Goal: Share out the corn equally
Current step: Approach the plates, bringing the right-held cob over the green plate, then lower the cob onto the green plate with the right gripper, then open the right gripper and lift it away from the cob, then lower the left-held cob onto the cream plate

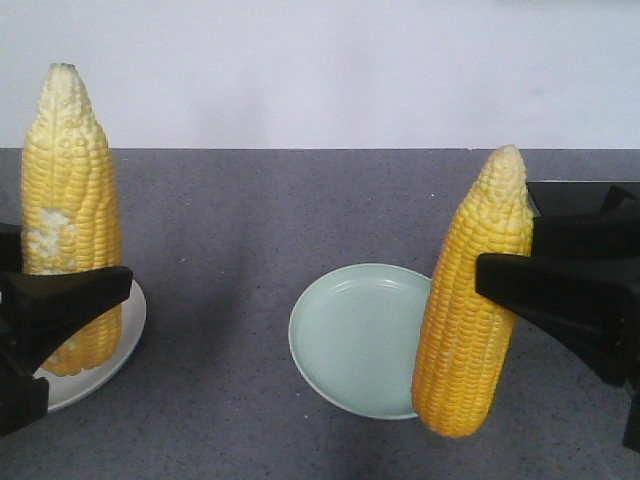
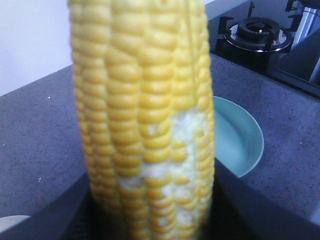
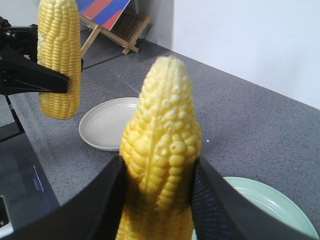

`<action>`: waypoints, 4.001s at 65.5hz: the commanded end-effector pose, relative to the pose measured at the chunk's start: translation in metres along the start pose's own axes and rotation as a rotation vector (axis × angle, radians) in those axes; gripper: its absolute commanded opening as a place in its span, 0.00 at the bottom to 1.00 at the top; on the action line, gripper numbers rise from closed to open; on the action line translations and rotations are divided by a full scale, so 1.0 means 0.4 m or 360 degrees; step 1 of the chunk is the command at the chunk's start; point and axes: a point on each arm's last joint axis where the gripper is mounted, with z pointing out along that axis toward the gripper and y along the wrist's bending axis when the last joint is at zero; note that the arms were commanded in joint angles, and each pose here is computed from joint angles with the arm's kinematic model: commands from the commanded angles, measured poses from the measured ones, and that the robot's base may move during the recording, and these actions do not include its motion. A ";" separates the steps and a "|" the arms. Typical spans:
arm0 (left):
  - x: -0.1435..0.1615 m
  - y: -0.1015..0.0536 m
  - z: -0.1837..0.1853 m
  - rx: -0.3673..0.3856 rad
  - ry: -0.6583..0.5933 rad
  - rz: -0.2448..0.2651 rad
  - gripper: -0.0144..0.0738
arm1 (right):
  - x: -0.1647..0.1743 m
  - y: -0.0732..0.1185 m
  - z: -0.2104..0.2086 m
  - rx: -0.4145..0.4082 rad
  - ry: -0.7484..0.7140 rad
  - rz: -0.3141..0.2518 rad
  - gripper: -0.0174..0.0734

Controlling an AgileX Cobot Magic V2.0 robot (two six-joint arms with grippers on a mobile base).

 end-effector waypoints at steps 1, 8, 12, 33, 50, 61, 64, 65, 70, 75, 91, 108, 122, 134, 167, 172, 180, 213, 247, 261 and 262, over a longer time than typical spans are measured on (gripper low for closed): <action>-0.034 0.002 -0.017 -0.0030 -0.0150 -0.0026 0.43 | -0.031 0.004 -0.010 0.0017 -0.0124 0.0019 0.42; -0.034 0.002 -0.017 -0.0030 -0.0150 -0.0026 0.43 | -0.031 0.008 -0.010 -0.0008 -0.0118 0.0032 0.42; -0.034 0.002 -0.017 -0.0030 -0.0150 -0.0026 0.43 | -0.030 0.009 -0.010 -0.0018 -0.0112 0.0030 0.43; -0.034 0.002 -0.017 -0.0030 -0.0150 -0.0026 0.43 | -0.044 -0.073 0.039 0.0177 0.0176 0.0487 0.44; -0.034 0.002 -0.017 -0.0030 -0.0150 -0.0026 0.43 | -0.081 -0.155 0.107 0.0244 0.0462 0.0724 0.44; -0.034 0.002 -0.017 -0.0030 -0.0150 -0.0026 0.43 | -0.086 -0.213 0.173 0.0206 0.0595 0.0862 0.44; -0.034 0.002 -0.017 -0.0030 -0.0150 -0.0026 0.43 | -0.080 -0.234 0.196 0.0201 0.0638 0.0915 0.44; -0.034 0.002 -0.017 -0.0030 -0.0150 -0.0026 0.43 | -0.079 -0.240 0.203 0.0199 0.0649 0.0928 0.44; -0.034 0.002 -0.017 -0.0030 -0.0150 -0.0026 0.43 | -0.072 -0.269 0.237 0.0182 0.0698 0.1000 0.45; -0.034 0.002 -0.017 -0.0030 -0.0150 -0.0026 0.43 | -0.057 -0.299 0.274 0.0162 0.0750 0.1064 0.45; -0.034 0.002 -0.017 -0.0030 -0.0150 -0.0026 0.43 | 0.029 -0.384 0.388 0.0096 0.0902 0.1296 0.45; -0.034 0.002 -0.017 -0.0030 -0.0150 -0.0026 0.43 | 0.118 -0.443 0.458 0.0140 0.0997 0.1421 0.46; -0.034 0.002 -0.017 -0.0030 -0.0150 -0.0026 0.43 | 0.148 -0.458 0.473 0.0157 0.1053 0.1420 0.48; -0.034 0.002 -0.017 -0.0030 -0.0150 -0.0026 0.43 | 0.168 -0.467 0.484 0.0183 0.1085 0.1475 0.57; -0.034 0.002 -0.017 -0.0030 -0.0150 -0.0026 0.43 | 0.120 -0.458 0.460 0.0221 0.0957 0.1281 0.78; -0.034 0.002 -0.017 -0.0030 -0.0150 -0.0026 0.43 | 0.085 -0.442 0.433 0.0242 0.0900 0.1194 0.78; -0.034 0.002 -0.017 -0.0030 -0.0150 -0.0026 0.43 | 0.026 -0.413 0.382 0.0309 0.0793 0.1011 0.78; -0.034 0.002 -0.017 -0.0031 -0.0150 -0.0023 0.43 | 0.008 -0.109 0.240 0.0343 0.0619 0.0311 0.77; -0.037 0.003 -0.017 -0.0042 -0.0171 -0.0024 0.43 | 0.079 -0.071 0.187 0.0401 0.0707 0.0257 0.71; -0.040 0.005 -0.018 -0.0054 -0.0192 -0.0025 0.43 | 0.080 -0.071 0.187 0.0399 0.0716 0.0260 0.71; -0.040 0.005 -0.018 -0.0055 -0.0194 -0.0025 0.43 | 0.081 -0.070 0.186 0.0397 0.0722 0.0261 0.71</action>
